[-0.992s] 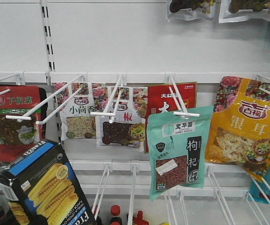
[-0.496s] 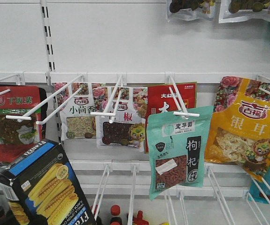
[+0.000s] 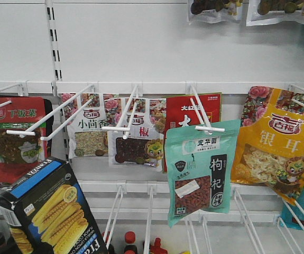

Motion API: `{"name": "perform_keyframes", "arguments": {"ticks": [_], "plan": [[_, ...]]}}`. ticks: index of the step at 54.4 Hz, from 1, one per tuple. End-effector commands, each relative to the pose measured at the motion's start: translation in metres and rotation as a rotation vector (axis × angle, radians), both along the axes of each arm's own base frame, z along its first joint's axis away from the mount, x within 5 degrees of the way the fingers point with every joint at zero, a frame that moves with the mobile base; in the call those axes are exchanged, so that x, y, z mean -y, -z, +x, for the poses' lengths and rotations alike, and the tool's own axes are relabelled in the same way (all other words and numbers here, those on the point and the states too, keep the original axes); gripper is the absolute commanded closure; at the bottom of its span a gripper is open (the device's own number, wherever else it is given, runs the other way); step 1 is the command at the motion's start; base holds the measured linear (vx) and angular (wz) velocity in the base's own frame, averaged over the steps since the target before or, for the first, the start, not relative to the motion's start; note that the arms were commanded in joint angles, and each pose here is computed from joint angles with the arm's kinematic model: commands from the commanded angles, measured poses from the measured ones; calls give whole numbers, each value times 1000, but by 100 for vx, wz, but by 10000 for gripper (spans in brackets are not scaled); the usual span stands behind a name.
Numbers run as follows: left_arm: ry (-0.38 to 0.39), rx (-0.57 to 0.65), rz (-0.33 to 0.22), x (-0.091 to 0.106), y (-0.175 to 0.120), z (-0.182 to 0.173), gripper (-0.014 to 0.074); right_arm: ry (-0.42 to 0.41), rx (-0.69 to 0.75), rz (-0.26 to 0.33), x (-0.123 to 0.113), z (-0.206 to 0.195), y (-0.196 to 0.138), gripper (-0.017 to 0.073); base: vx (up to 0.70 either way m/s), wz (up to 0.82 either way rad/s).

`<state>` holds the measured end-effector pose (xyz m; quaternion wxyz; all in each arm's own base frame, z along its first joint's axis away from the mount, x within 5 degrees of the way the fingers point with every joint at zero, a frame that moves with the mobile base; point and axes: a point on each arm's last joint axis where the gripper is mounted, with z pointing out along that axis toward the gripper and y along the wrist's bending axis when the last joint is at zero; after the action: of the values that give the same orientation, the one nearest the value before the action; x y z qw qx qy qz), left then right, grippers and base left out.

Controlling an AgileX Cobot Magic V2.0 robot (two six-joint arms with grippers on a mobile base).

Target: Pick snacks and fruit into basket

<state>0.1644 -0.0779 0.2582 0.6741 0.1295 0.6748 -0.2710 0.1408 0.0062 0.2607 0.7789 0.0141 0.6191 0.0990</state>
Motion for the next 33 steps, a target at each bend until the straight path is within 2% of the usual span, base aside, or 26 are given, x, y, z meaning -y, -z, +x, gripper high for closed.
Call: {"name": "perform_keyframes", "arguments": {"ticks": [1,14,33], "plan": [[19,109,-77,1,-19,-1,594,-67,92,-46,-6,9,-17,-45,0,0],[19,109,-77,1,-19,-1,594,-247,30,-87,-21,36,-17,-37,0,0],[18,109,-78,1,-19,-1,594,-370,8,-77,-28,69,-10,-36,0,0]]}}
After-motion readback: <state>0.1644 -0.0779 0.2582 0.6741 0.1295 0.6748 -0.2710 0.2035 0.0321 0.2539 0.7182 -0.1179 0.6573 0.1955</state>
